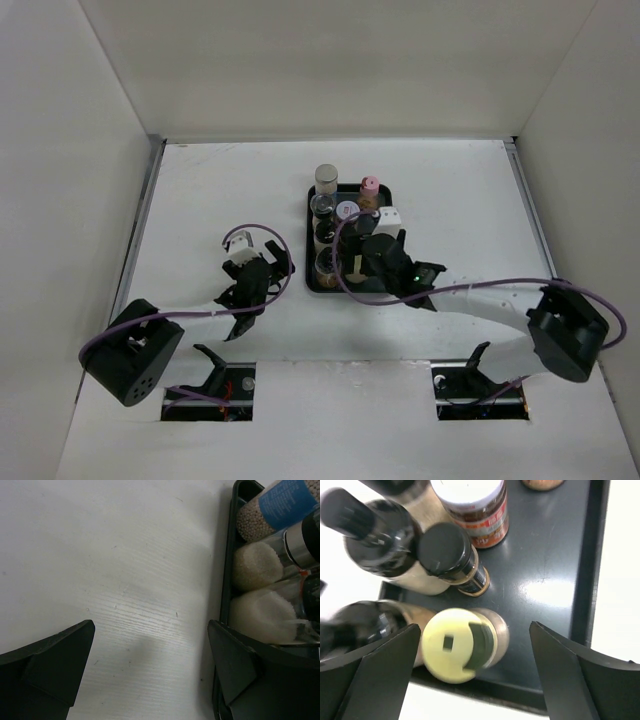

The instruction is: Organize the condiment bottles

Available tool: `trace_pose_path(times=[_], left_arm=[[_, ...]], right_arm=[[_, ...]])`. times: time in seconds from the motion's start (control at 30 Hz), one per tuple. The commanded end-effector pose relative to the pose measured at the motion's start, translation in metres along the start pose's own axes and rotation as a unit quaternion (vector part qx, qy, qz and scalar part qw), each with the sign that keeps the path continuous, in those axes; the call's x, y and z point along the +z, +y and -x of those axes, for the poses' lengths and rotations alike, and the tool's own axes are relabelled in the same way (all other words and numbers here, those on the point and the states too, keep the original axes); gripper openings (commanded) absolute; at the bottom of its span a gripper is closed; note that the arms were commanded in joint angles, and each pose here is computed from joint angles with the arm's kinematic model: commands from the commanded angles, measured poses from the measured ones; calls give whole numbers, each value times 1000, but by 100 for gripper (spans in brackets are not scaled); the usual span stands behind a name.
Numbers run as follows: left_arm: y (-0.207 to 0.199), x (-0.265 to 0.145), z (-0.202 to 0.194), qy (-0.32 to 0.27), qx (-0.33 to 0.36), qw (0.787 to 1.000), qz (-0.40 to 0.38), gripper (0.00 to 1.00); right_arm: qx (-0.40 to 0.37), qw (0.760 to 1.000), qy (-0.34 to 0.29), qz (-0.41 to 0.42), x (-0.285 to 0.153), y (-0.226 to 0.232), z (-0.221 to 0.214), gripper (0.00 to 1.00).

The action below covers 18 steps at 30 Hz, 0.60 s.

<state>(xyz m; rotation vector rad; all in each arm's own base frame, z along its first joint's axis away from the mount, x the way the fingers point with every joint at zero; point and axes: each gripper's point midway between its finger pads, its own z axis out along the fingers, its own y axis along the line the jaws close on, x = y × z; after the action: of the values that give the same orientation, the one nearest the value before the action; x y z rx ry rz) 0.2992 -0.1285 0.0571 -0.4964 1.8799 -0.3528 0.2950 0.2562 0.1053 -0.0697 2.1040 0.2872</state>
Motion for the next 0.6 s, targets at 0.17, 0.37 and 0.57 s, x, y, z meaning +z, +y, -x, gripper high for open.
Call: trace_pose_path(times=[0.17, 0.37, 0.57], left_arm=[[-9, 4, 17, -22, -16, 1000, 9, 100], [-8, 4, 18, -27, -14, 999, 18, 100], [-11, 6, 13, -17, -9, 1000, 16, 100]], right_arm=[[101, 989, -107, -34, -45, -63, 58, 100], [235, 945, -205, -98, -57, -149, 73, 100], [291, 927, -211, -109, -52, -186, 63, 100]])
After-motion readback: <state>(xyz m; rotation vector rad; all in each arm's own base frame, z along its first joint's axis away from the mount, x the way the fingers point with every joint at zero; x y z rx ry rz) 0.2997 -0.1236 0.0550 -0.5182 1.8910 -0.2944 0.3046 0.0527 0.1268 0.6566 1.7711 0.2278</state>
